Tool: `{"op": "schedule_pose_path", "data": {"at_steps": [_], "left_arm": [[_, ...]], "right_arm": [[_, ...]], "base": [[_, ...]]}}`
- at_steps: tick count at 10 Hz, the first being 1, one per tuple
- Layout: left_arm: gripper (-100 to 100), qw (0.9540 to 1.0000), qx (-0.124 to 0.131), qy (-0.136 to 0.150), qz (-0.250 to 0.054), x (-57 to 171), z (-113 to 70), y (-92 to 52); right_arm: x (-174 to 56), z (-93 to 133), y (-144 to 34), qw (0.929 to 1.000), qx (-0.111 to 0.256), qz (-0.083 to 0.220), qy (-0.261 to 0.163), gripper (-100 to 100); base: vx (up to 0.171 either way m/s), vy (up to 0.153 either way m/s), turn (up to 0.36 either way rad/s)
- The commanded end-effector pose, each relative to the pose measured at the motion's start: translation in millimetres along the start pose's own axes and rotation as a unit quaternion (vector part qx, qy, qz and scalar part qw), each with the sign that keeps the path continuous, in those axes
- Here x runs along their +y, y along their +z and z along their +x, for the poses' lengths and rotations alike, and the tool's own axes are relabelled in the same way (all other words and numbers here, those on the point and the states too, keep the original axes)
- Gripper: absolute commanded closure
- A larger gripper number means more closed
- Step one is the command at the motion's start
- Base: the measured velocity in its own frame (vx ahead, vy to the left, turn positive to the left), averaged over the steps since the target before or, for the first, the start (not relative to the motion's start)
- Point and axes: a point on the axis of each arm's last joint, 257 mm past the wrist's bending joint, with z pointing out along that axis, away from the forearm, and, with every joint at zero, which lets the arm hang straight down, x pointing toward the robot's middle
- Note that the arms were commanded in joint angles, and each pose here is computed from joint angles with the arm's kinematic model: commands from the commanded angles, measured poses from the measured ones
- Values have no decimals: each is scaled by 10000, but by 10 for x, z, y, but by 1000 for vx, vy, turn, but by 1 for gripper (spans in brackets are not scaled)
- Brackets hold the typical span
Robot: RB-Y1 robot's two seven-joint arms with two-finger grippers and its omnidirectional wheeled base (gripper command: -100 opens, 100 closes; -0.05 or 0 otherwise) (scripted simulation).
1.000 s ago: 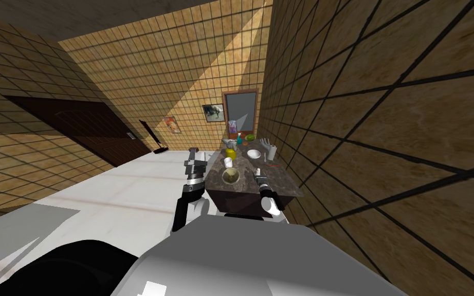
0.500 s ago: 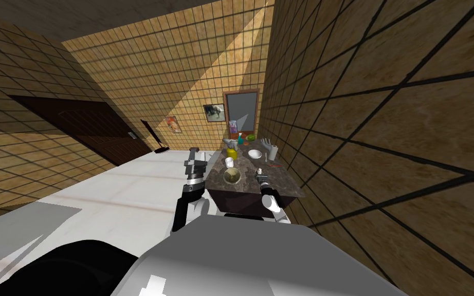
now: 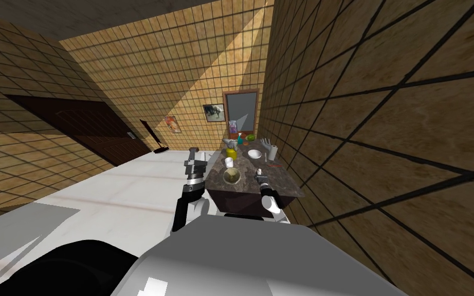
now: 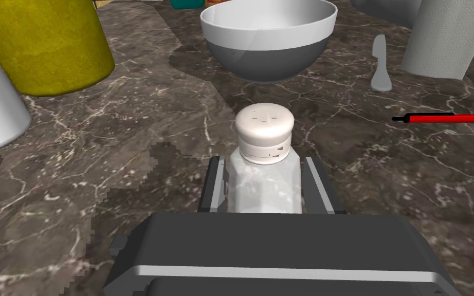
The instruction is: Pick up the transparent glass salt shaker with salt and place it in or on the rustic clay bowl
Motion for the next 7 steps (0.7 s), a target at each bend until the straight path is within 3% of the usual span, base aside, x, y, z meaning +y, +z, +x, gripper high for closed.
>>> {"op": "schedule_pose_path", "data": {"at_steps": [1, 4, 5, 6, 7], "left_arm": [[0, 10000, 0, 0, 0, 0, 0, 0], [0, 10000, 0, 0, 0, 0, 0, 0], [0, 10000, 0, 0, 0, 0, 0, 0], [0, 10000, 0, 0, 0, 0, 0, 0], [0, 10000, 0, -1, 0, 0, 0, 0]], "right_arm": [[-58, -15, -80, 10000, -7, 12, -3, 100], [-109, -22, -143, 10000, 1, 20, 3, 100], [-111, -24, -149, 10000, -2, 22, -1, 0], [-13, -37, -155, 9999, -20, 40, -117, 100], [67, -38, -158, 9998, -30, 44, -187, 100]], "base": [[5, -33, -31], [3, -24, -11], [0, 0, 0], [-13, 43, 0], [-31, 90, -25]]}}
